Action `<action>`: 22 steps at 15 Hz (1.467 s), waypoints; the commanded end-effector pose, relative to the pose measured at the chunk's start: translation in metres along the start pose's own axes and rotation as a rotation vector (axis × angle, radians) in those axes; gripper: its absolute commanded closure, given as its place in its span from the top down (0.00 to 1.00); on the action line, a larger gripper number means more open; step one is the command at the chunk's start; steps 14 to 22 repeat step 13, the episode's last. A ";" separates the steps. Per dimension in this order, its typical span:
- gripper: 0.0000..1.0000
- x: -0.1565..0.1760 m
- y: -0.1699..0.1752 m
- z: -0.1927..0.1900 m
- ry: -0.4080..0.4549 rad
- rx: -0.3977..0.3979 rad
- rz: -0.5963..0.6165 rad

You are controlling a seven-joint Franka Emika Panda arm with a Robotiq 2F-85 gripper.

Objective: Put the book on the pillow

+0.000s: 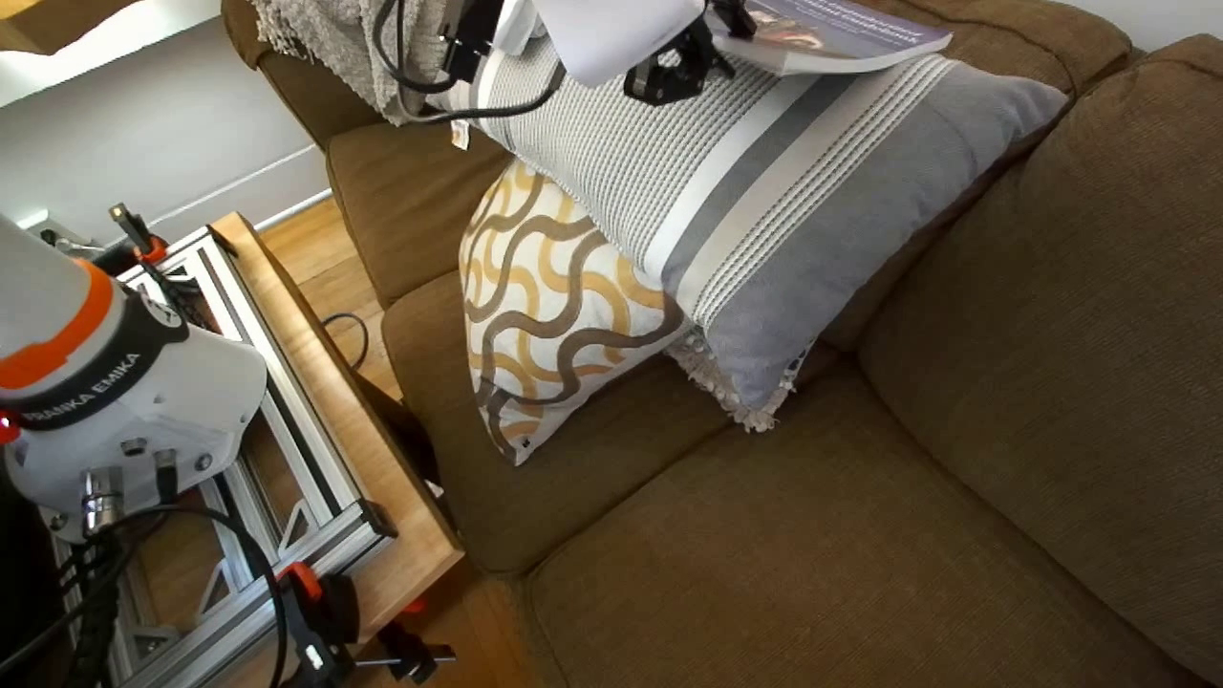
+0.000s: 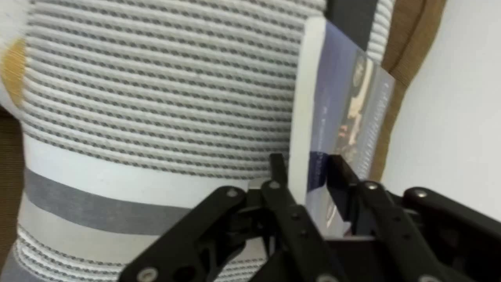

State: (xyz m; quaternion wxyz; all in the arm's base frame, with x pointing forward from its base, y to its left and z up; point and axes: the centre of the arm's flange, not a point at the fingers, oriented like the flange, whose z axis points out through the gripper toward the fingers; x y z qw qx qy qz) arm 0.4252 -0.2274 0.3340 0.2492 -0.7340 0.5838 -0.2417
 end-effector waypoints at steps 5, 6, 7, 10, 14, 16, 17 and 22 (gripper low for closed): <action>0.95 0.005 -0.011 -0.036 -0.029 -0.302 -0.242; 1.00 0.011 -0.019 -0.043 -0.004 -0.305 -0.285; 1.00 0.017 -0.030 -0.054 0.016 -0.278 -0.333; 1.00 0.036 -0.066 -0.074 0.078 -0.115 -0.402; 1.00 0.055 -0.080 -0.053 0.122 -0.124 -0.386; 1.00 0.055 -0.080 -0.053 0.122 -0.124 -0.386; 1.00 0.055 -0.080 -0.053 0.122 -0.124 -0.386; 1.00 0.055 -0.080 -0.053 0.122 -0.124 -0.386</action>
